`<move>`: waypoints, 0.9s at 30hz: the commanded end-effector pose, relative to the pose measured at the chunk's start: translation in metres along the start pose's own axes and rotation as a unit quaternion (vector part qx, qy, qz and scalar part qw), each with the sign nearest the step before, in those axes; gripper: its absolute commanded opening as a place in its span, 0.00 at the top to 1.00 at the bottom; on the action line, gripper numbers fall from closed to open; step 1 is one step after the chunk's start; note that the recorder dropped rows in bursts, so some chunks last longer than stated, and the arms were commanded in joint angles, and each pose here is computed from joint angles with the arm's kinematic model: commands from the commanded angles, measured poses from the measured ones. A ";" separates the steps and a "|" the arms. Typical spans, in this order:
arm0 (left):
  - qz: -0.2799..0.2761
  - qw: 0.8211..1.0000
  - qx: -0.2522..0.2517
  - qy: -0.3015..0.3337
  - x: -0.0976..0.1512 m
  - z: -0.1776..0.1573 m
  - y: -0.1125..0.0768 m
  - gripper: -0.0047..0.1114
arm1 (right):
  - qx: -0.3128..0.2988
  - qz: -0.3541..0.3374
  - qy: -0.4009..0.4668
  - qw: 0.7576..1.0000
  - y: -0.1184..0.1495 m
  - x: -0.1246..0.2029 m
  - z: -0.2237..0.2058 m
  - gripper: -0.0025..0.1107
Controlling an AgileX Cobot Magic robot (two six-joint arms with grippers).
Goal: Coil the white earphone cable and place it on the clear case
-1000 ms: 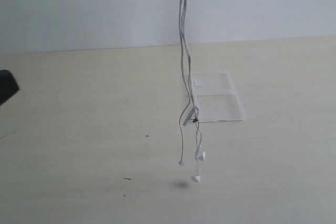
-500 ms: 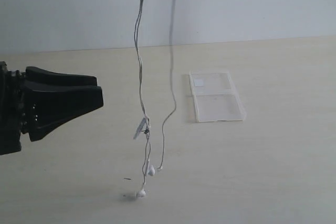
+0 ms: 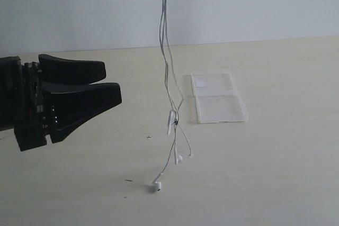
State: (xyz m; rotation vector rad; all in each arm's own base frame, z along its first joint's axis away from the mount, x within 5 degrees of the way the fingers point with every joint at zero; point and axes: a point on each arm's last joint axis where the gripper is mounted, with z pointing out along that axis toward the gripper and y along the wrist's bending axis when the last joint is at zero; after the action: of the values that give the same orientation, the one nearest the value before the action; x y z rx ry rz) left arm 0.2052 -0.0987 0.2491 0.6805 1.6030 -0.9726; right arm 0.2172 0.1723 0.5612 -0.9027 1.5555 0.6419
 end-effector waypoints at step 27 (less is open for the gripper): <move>0.047 0.999 0.010 0.024 -0.011 0.067 0.005 0.31 | -0.019 0.026 -0.052 0.998 0.008 -0.022 -0.015 0.98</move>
State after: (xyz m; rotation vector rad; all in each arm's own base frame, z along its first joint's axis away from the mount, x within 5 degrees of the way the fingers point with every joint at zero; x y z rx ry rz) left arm 0.2415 -0.1501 0.2499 0.8146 1.6095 -0.8884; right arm 0.2041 0.1685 0.5834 -0.8504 1.4842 0.7321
